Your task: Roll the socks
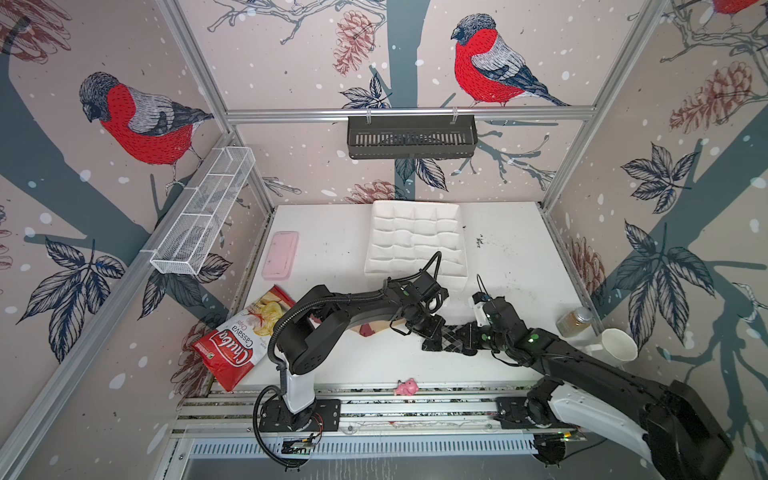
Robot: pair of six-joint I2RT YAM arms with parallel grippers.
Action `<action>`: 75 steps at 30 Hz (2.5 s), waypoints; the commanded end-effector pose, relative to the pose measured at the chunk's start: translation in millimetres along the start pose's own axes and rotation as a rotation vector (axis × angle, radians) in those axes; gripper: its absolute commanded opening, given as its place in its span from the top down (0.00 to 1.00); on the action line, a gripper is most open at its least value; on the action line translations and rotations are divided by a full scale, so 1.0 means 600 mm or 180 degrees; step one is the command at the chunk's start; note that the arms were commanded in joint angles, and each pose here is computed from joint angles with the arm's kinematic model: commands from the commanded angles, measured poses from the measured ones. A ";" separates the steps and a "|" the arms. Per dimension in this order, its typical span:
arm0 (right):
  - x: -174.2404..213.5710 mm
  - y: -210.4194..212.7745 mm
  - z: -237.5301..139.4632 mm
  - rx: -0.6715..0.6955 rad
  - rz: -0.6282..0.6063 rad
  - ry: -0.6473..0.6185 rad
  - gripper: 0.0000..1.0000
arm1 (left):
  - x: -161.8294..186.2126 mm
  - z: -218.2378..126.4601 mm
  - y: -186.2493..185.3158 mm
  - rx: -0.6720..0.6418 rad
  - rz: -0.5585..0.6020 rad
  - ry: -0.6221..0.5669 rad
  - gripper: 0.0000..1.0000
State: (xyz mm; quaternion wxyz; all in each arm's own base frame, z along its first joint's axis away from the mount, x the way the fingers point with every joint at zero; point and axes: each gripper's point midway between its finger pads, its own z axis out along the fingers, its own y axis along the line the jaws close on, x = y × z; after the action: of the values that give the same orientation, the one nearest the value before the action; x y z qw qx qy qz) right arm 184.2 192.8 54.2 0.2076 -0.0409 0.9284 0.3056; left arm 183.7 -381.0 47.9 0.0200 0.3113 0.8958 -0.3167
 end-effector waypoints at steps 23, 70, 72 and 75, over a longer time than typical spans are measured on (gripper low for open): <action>0.002 0.019 0.011 -0.0161 -0.0029 0.0022 0.86 | -0.044 -0.008 -0.054 0.0438 0.0154 -0.0291 0.83; 0.018 0.063 0.048 -0.0038 -0.0335 0.0324 0.79 | 0.068 -0.055 0.115 -0.0376 -0.0544 -0.0424 0.94; 0.018 0.061 0.051 -0.0041 -0.0320 0.0316 0.80 | 0.063 -0.060 0.109 -0.0356 -0.0507 -0.0436 0.95; 0.016 0.059 0.055 -0.0045 -0.0311 0.0309 0.81 | 0.052 -0.066 0.098 -0.0300 -0.0444 -0.0459 0.95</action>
State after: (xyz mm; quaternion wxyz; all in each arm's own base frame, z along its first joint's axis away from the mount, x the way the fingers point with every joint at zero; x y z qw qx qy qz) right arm 173.9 237.9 42.9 0.1636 -0.1055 0.9363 0.2922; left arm 198.8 -301.8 32.0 0.0765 0.2088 0.9313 -0.2884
